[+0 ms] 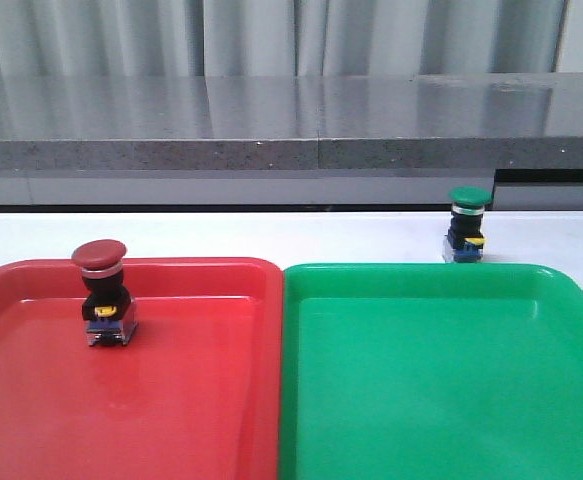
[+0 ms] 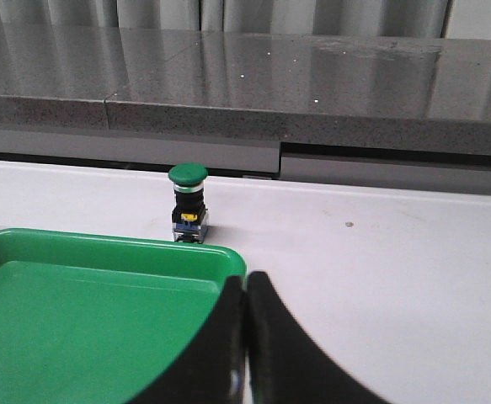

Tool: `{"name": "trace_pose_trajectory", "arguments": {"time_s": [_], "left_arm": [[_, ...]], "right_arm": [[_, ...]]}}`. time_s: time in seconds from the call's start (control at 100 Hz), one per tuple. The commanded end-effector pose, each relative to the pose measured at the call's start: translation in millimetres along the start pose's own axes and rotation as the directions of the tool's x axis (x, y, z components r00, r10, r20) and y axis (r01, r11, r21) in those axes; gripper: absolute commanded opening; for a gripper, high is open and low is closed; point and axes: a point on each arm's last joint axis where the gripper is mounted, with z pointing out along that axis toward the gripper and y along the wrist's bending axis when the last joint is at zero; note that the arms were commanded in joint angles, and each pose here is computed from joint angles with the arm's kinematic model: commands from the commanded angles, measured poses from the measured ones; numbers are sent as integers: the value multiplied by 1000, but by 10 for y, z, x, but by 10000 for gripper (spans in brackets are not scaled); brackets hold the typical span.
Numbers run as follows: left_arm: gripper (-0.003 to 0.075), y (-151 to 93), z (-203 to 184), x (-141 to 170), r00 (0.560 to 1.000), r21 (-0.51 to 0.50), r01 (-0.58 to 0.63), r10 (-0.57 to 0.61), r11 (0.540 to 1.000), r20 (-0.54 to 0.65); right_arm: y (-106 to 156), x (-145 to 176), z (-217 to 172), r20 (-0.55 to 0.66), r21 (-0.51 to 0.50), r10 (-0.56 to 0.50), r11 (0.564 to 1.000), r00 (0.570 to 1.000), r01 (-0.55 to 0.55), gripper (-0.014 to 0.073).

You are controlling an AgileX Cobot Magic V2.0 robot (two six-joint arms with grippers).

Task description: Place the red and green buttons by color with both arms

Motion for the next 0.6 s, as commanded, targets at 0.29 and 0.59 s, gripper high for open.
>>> {"name": "trace_pose_trajectory", "arguments": {"time_s": [0.29,0.59], "left_arm": [[-19,93,-247,145,982,-118,-11,33,993,186],[-19,147,-309,462,978,-180,-22,59,983,202]], "right_arm": [[-7,-129,-30,113,11,-12,1000,993,11,-67],[-7,-129,-30,112,11,-12,1000,994,11,-67]]}}
